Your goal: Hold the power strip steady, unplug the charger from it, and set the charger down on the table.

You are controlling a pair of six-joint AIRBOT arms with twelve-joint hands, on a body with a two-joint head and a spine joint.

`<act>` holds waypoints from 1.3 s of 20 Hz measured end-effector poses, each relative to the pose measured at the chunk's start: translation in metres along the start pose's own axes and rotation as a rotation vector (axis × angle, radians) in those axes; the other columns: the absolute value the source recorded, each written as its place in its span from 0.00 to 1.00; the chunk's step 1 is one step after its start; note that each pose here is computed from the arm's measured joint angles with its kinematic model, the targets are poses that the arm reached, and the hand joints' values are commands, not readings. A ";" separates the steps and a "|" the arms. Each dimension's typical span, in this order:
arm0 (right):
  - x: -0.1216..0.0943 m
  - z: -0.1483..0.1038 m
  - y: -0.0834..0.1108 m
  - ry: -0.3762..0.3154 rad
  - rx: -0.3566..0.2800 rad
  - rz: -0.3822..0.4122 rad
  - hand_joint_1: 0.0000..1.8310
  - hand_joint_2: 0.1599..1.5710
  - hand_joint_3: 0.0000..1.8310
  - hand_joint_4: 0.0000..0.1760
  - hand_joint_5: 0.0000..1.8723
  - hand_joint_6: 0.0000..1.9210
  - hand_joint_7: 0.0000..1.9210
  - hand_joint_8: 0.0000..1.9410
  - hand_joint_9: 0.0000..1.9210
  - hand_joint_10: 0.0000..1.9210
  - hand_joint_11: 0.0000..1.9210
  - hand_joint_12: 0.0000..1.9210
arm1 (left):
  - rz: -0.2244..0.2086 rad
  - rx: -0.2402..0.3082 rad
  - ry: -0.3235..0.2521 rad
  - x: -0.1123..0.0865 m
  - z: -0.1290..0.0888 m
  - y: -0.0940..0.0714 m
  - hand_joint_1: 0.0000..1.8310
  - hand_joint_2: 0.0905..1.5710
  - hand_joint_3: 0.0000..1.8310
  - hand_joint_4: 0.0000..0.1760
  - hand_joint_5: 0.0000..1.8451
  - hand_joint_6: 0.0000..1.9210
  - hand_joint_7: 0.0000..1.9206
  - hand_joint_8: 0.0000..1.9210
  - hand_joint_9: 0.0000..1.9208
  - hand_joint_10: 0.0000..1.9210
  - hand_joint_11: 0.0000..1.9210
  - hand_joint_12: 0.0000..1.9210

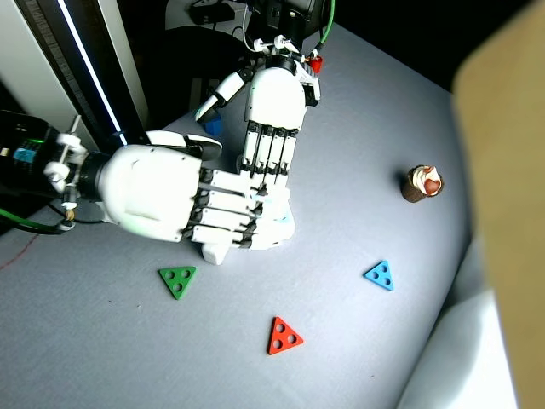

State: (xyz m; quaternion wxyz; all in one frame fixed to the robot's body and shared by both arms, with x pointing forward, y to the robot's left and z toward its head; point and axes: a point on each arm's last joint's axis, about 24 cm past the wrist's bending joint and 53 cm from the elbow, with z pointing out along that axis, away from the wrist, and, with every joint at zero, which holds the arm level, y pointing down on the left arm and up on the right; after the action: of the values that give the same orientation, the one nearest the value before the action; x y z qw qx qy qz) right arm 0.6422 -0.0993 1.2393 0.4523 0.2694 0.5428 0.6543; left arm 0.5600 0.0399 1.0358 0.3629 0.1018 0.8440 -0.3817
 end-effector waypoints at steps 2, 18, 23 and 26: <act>-0.003 -0.005 0.005 -0.013 0.005 0.114 0.42 0.55 0.00 0.00 0.04 0.00 0.05 0.00 0.06 0.00 0.00 0.21 | 0.013 -0.008 -0.002 -0.006 -0.004 0.000 0.00 0.61 0.00 0.00 0.11 0.00 0.11 0.00 0.09 0.00 0.06 0.03; 0.011 -0.019 0.018 0.063 -0.019 0.125 0.39 0.56 0.00 0.00 0.05 0.00 0.05 0.00 0.06 0.00 0.00 0.17 | 0.052 -0.010 -0.146 -0.101 -0.042 -0.029 0.00 0.61 0.00 0.00 0.11 0.00 0.11 0.00 0.09 0.00 0.07 0.04; 0.032 -0.034 0.023 0.160 -0.045 0.038 0.39 0.57 0.00 0.00 0.05 0.00 0.06 0.00 0.06 0.00 0.00 0.18 | 0.056 0.001 -0.141 -0.103 -0.040 -0.037 0.00 0.62 0.00 0.00 0.11 0.00 0.11 0.00 0.09 0.00 0.07 0.04; 0.033 -0.043 0.021 0.173 -0.013 0.023 0.37 0.57 0.00 0.00 0.05 0.00 0.05 0.00 0.05 0.00 0.00 0.17 | 0.056 -0.002 -0.132 -0.104 -0.040 -0.039 0.00 0.61 0.00 0.00 0.11 0.00 0.11 0.00 0.10 0.01 0.08 0.04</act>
State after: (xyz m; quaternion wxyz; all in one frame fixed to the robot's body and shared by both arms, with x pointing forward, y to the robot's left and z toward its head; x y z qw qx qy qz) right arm 0.5853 -0.0902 1.2431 0.3980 0.2150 0.5726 0.6837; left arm 0.5956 0.0526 1.1472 0.4284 0.0998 0.8153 -0.3766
